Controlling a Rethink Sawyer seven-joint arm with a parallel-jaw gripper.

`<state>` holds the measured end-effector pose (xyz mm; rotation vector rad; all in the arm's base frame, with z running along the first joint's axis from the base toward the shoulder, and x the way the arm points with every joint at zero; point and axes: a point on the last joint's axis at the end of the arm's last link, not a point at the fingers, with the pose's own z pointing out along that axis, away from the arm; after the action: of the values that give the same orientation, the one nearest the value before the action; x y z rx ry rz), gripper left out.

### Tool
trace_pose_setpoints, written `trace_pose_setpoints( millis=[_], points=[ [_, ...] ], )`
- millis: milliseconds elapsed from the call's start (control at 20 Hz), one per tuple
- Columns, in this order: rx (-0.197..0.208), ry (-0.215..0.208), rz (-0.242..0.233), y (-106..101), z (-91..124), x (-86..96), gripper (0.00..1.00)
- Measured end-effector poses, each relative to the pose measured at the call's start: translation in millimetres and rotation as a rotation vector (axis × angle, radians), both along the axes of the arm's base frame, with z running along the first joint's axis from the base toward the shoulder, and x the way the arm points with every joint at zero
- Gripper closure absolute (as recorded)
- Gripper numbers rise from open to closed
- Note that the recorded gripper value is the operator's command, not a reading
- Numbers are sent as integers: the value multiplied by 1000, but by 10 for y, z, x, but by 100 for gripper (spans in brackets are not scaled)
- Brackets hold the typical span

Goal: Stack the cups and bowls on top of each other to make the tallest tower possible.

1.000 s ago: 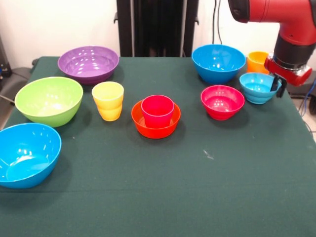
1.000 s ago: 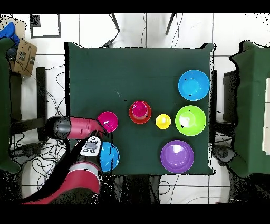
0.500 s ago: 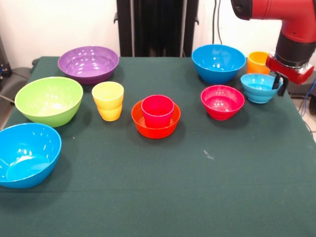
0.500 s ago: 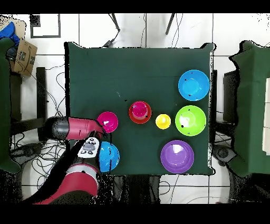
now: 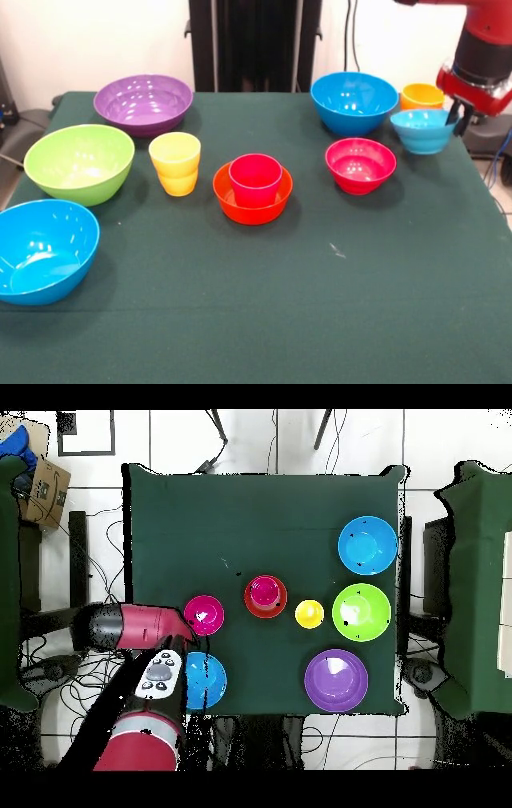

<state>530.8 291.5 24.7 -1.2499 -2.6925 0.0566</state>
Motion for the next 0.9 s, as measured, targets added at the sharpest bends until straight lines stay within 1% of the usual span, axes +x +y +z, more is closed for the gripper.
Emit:
trace_pose_setpoints(
  millis=[100, 200, 250, 450, 600, 650, 800, 900],
  points=[
    [-7, 35, 14, -64, 188, 57, 100],
    [-10, 48, 20, -93, 270, 99, 100],
    [-16, 68, 29, -154, 401, 187, 100],
    [-22, 104, 30, -311, 665, 409, 100],
    [-22, 123, 27, -422, 828, 543, 100],
    [-23, 128, 26, -466, 887, 592, 100],
    [-26, 134, 13, -683, 1105, 773, 100],
    [-32, 114, -10, -926, 1244, 906, 100]
  ],
)
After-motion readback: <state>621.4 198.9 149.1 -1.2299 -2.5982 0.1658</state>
